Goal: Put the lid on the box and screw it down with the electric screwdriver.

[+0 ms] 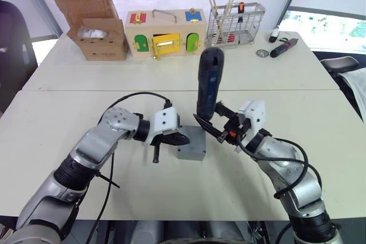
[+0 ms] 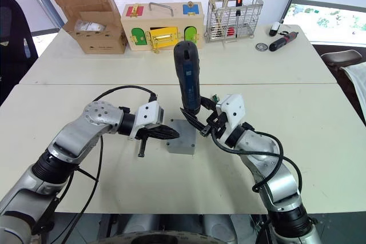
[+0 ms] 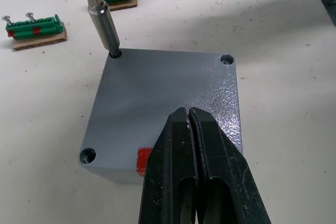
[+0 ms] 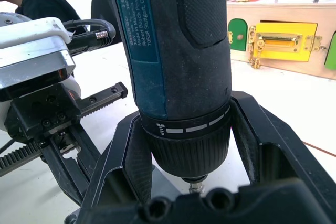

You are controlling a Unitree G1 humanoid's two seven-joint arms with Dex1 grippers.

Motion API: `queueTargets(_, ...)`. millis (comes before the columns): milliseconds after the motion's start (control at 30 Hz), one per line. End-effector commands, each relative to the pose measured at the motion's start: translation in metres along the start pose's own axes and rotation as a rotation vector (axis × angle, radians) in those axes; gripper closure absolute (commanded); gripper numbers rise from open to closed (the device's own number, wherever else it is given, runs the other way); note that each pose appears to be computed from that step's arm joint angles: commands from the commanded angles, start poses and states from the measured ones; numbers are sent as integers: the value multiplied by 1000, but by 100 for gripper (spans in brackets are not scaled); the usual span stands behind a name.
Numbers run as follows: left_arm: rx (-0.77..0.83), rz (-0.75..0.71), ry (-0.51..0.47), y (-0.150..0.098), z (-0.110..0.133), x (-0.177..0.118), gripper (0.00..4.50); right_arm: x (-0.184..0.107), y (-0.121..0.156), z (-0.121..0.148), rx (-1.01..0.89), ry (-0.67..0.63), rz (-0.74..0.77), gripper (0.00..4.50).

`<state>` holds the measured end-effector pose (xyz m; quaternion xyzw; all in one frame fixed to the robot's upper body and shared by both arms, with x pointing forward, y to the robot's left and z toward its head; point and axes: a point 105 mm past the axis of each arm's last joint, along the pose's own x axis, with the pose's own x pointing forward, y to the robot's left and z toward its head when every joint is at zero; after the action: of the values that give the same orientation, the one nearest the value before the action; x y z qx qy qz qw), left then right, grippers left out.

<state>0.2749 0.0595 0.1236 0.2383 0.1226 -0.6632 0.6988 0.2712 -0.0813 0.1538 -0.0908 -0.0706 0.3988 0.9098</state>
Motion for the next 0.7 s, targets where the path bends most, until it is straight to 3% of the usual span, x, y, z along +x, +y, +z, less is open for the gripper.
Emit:
queueTargets(33, -17, 3, 40, -1, -8, 2, 450, -7, 16, -46, 118, 170, 48, 267)
queueTargets(700, -22, 14, 40, 1, -7, 2, 450, -9, 6, -67, 130, 255, -25, 267)
